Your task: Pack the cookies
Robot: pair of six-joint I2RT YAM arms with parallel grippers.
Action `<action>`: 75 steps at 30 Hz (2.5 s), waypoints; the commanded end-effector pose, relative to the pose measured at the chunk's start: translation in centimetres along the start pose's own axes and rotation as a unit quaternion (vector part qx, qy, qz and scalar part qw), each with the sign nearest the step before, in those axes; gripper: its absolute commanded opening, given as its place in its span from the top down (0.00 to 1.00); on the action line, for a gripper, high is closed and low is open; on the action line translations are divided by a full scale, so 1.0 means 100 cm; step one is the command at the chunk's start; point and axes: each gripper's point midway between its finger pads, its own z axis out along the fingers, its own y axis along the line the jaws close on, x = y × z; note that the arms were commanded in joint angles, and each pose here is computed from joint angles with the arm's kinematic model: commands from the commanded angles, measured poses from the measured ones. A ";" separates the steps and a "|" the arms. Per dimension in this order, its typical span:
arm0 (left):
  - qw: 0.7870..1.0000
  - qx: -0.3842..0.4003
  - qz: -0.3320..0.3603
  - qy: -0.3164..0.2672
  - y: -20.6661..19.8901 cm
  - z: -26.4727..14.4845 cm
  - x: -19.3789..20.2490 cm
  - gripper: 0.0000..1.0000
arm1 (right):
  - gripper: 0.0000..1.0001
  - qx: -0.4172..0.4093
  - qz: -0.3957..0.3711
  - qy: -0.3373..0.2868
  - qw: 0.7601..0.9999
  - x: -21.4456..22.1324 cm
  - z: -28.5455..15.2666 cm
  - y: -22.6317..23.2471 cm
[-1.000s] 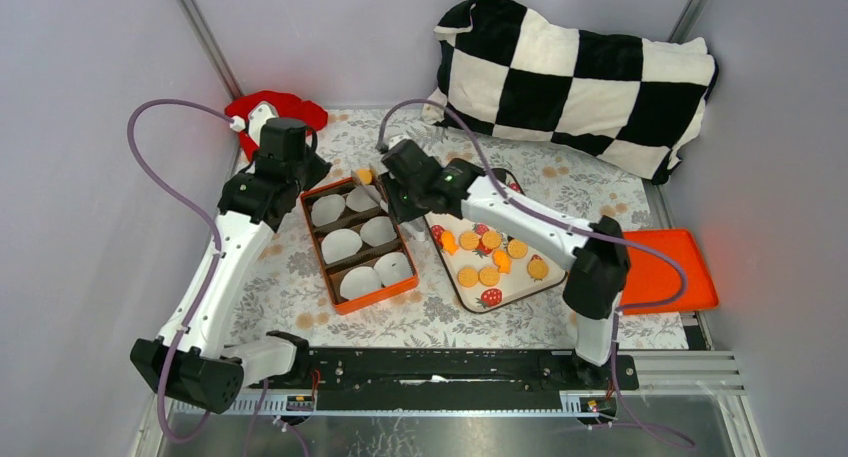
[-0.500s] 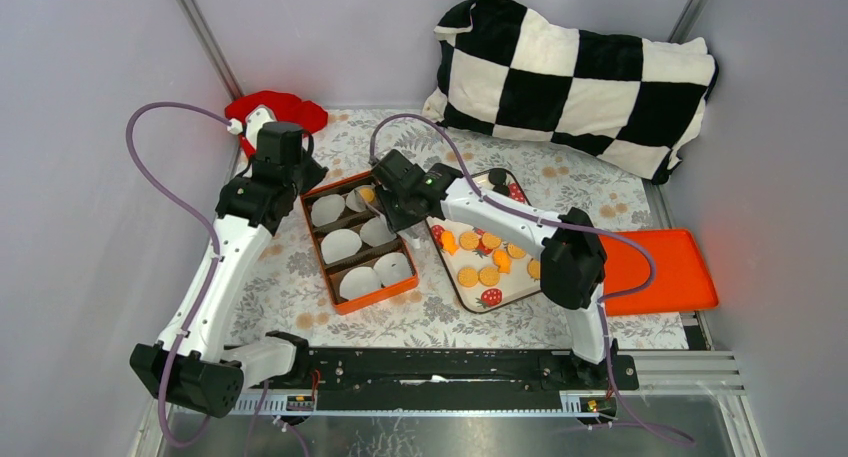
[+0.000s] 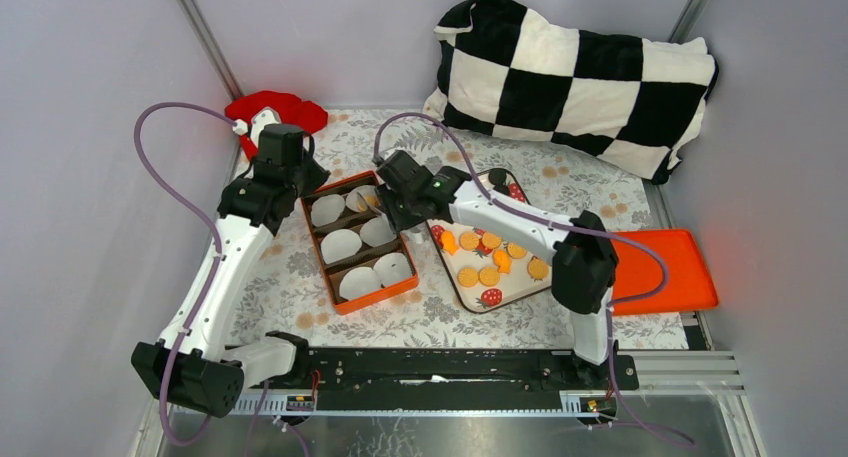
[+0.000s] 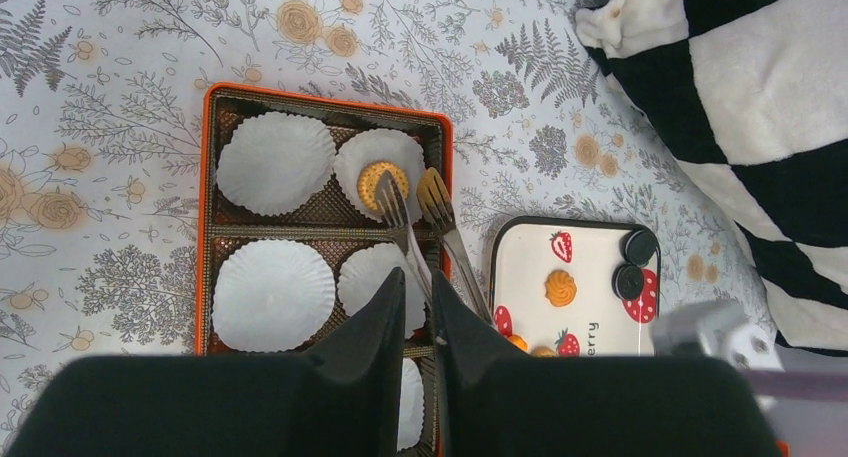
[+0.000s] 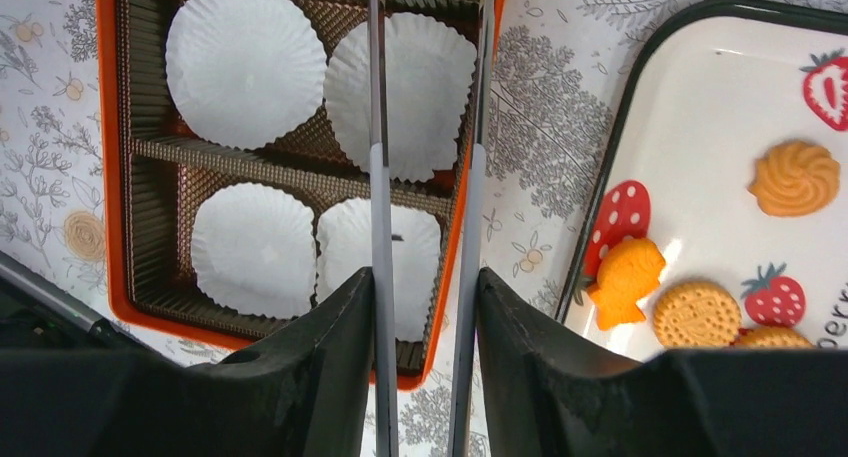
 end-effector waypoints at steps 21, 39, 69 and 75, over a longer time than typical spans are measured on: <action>0.997 0.071 -0.007 0.042 -0.025 0.016 0.020 0.80 | 0.53 0.165 0.058 -0.068 0.982 0.085 -0.121 -0.106; 0.996 0.078 -0.007 0.050 -0.025 0.018 0.026 0.80 | 0.48 0.220 0.057 -0.048 0.973 0.100 -0.088 -0.123; 1.000 0.016 -0.021 -0.008 -0.007 0.005 -0.017 0.80 | 0.90 0.055 0.050 -0.113 0.991 -0.005 -0.103 -0.044; 0.998 -0.007 -0.049 -0.032 0.006 -0.001 -0.046 0.80 | 0.89 -0.012 0.006 -0.081 0.997 -0.023 -0.070 0.010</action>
